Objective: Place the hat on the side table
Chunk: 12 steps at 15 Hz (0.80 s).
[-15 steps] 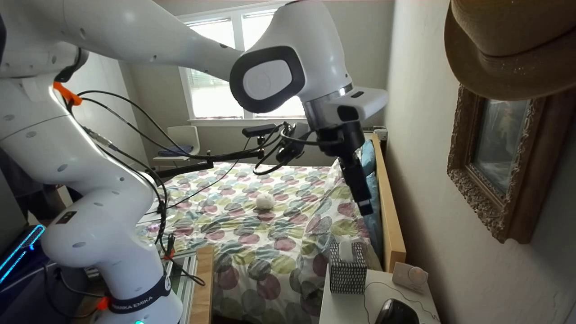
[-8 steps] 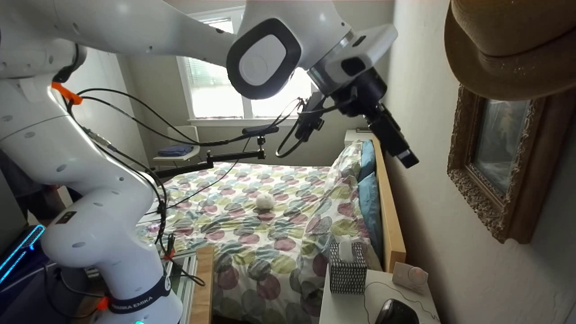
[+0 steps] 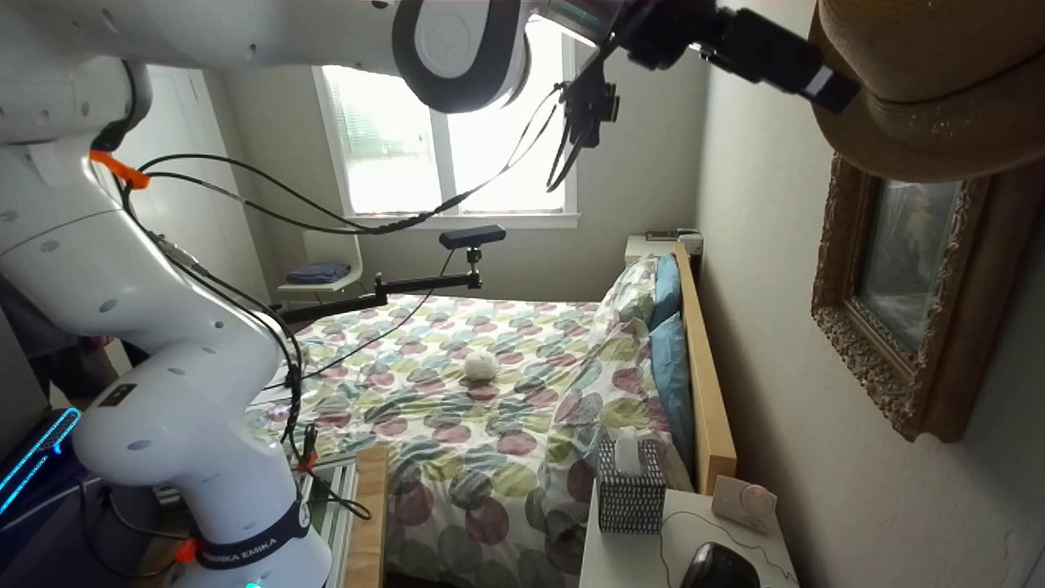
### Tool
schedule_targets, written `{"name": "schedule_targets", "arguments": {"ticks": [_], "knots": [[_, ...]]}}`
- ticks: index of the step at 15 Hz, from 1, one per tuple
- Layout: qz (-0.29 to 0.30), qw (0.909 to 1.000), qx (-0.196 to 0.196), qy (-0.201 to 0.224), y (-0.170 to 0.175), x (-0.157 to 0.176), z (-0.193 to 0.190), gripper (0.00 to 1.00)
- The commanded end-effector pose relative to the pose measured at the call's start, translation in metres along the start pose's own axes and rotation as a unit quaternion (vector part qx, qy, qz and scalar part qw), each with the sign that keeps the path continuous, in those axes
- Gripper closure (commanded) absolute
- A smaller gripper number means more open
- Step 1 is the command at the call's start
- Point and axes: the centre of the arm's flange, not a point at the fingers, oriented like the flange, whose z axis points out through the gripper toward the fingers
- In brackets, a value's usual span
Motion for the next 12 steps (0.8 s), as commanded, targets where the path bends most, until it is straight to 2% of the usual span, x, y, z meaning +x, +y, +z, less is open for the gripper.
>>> {"name": "schedule_targets", "arguments": {"ticks": [1,4,7,12], "knots": [[0.002,0.9988,0.022,0.044,-0.021,0.022,-0.018,0.0],[-0.016,0.9972,0.044,0.059,-0.048,0.03,-0.034,0.0],[-0.023,0.9953,0.047,0.081,-0.062,0.041,-0.046,0.0],[-0.017,0.9926,0.031,0.116,-0.054,0.06,-0.05,0.0]]}}
